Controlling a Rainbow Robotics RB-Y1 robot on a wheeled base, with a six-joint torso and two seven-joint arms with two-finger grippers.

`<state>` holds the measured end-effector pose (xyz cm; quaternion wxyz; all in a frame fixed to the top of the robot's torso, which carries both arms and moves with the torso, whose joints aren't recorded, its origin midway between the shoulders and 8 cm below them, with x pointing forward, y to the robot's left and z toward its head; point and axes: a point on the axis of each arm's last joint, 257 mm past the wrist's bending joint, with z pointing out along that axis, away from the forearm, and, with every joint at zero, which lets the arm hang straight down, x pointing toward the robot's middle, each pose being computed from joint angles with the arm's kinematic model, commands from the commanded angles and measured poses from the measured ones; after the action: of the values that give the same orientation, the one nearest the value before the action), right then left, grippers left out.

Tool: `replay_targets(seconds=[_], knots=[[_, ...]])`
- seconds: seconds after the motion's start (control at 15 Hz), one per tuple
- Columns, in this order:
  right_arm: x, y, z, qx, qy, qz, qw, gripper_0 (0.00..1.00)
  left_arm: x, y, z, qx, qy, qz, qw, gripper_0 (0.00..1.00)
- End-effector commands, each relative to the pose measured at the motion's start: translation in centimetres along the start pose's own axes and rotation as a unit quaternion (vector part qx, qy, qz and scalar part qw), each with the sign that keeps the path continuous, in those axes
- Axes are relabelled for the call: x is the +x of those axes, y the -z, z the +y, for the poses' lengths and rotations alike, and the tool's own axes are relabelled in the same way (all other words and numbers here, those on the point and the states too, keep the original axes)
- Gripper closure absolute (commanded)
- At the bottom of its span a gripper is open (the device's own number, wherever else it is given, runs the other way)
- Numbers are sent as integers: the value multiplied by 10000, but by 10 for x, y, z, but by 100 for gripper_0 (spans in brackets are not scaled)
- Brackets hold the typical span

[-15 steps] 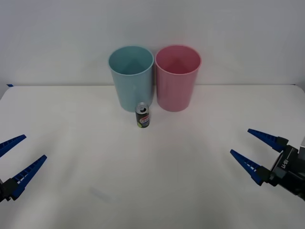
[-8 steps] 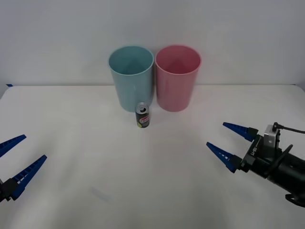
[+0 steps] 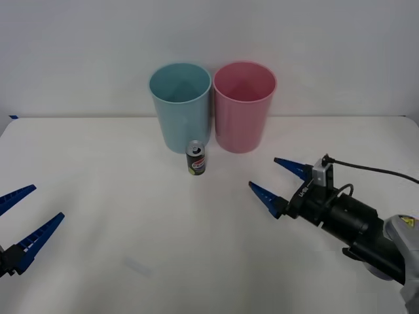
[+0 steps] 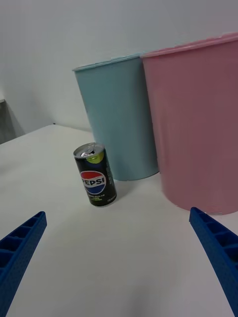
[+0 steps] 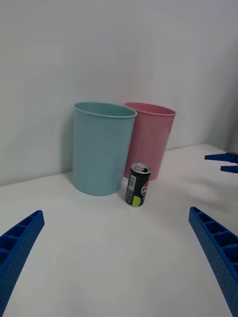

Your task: Grasp the object on the table and drop it into the matching bin: aluminum can to the light blue bin, PET bottle to the pink bin.

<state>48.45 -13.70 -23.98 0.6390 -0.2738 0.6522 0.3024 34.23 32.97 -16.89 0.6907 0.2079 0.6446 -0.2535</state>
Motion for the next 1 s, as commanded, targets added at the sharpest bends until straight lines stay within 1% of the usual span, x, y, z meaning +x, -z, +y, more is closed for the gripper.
replay_targets(seconds=[0.07, 0.2, 0.27, 0.4, 0.53, 0.87, 1.0], knots=[[5, -33, 4, 72, 32, -1, 10000, 0, 0, 0, 0, 0, 0, 0, 10000, 0], [6, -53, 7, 199, 88, -6, 9998, 0, 0, 0, 0, 0, 0, 0, 10000, 0], [8, -62, 10, 225, 68, -2, 9997, 0, 0, 0, 0, 0, 0, 0, 10000, 0], [15, -80, 17, 189, -9, 37, 9998, 0, 0, 0, 0, 0, 0, 0, 10000, 0], [16, -97, 22, 199, -11, 37, 9998, 0, 0, 0, 0, 0, 0, 0, 10000, 0], [18, -123, 31, 366, 70, 56, 9993, 0, 0, 0, 0, 0, 0, 0, 10000, 0], [21, -143, 38, 372, -20, 84, 9993, 0, 0, 0, 0, 0, 0, 0, 10000, 0]])
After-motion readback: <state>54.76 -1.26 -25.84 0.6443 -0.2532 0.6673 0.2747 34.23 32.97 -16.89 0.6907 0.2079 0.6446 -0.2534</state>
